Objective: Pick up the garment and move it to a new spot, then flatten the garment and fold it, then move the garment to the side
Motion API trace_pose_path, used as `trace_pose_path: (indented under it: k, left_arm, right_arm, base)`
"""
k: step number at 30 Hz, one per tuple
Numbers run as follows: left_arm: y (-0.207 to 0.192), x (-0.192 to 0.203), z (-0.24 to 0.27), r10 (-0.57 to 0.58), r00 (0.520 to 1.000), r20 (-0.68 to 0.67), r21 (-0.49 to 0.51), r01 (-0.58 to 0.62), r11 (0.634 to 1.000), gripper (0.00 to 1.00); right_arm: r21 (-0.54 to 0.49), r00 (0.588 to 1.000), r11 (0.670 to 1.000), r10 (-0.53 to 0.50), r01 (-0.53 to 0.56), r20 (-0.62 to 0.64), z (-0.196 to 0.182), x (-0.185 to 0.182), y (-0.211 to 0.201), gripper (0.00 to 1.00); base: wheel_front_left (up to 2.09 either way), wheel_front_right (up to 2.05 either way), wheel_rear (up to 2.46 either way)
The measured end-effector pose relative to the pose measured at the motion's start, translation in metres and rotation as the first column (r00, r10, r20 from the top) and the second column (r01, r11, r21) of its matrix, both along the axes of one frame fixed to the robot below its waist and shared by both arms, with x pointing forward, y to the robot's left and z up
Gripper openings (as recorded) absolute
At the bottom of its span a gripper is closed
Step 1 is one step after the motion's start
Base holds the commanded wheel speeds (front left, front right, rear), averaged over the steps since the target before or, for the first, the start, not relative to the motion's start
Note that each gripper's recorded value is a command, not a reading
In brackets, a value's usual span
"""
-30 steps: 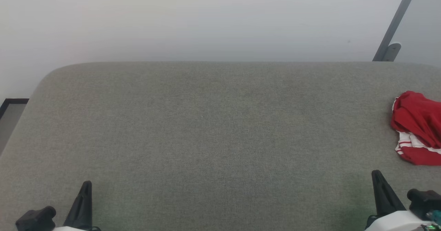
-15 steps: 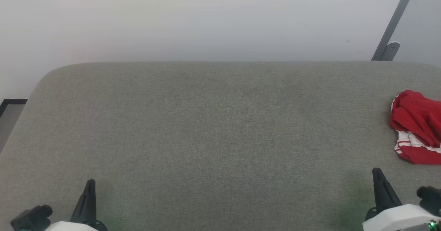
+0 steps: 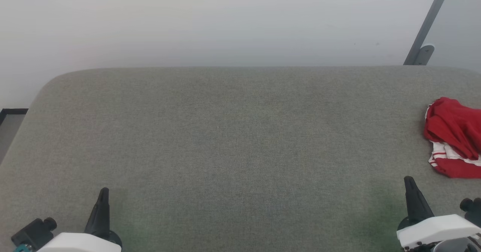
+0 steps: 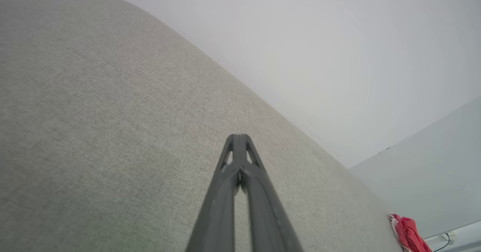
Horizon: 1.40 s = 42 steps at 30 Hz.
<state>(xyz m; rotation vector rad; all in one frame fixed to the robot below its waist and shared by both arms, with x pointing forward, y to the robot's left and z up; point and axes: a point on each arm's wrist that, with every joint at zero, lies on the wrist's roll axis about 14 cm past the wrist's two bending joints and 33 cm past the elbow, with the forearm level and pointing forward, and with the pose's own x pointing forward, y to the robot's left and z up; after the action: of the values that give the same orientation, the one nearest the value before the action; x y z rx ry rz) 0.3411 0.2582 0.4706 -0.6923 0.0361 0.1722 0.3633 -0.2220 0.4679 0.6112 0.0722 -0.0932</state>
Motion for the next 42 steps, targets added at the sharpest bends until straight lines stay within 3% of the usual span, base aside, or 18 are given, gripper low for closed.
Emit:
trace_pose_path:
  k: [19,42]
  left_arm:
    - [-0.013,0.013,0.005,0.002,1.0,0.028,-0.242,0.005,0.97,0.0]
    - [-0.028,0.026,0.013,-0.005,0.998,0.067,-0.457,0.035,0.889,0.0]
  right_arm:
    - [0.27,1.0,0.963,-0.023,0.019,0.011,0.006,0.007,0.006,0.0]
    - [0.504,0.999,0.864,-0.032,0.011,0.033,0.015,0.014,0.011,0.0]
  base:
    - [0.0,0.0,0.0]
    - [0.0,0.0,0.0]
